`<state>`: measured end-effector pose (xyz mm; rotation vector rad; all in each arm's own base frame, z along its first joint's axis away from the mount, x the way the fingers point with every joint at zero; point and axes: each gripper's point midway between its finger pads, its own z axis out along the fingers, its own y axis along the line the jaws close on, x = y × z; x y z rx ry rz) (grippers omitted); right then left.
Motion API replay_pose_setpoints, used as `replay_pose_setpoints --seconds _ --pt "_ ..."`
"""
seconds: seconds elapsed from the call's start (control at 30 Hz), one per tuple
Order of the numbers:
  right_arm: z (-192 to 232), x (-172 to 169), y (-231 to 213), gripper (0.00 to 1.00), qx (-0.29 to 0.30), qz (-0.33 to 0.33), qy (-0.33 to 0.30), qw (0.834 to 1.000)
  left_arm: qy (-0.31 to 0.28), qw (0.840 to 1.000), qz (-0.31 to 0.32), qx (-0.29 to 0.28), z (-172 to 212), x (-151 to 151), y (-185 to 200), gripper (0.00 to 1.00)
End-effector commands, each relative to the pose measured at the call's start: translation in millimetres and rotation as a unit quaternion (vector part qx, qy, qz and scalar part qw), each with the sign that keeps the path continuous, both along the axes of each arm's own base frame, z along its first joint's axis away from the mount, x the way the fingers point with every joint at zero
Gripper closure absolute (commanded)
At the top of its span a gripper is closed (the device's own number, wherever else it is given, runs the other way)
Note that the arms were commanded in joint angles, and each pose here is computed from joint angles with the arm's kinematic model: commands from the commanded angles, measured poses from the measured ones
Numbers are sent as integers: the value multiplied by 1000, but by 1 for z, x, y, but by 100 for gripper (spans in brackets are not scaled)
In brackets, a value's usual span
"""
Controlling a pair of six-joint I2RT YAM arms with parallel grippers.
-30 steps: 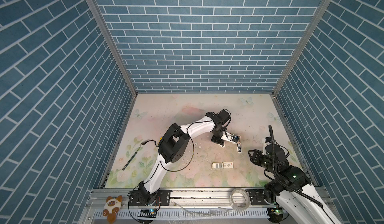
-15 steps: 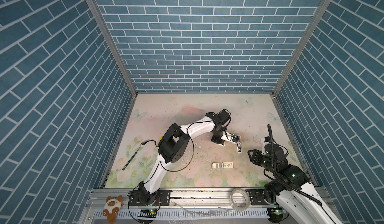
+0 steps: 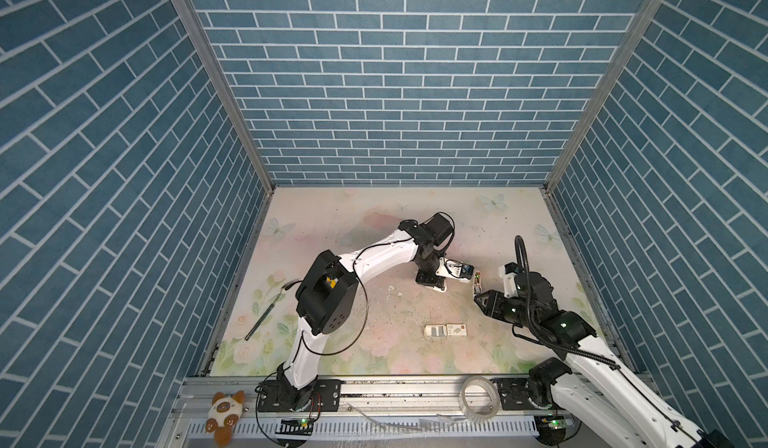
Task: Load the staples into the stapler
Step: 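Reach the right gripper to the second stapler and grasp its top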
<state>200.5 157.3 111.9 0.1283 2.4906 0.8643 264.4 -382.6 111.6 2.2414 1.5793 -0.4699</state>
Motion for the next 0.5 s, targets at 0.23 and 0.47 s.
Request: replay_pose_setpoints --seconds 0.23,0.47 --pt "20 26 56 61 87 80 -22 993 49 998 48 -15 24 -31 24 93" --pt "13 27 78 62 90 113 -8 989 55 996 63 -23 31 -35 26 93"
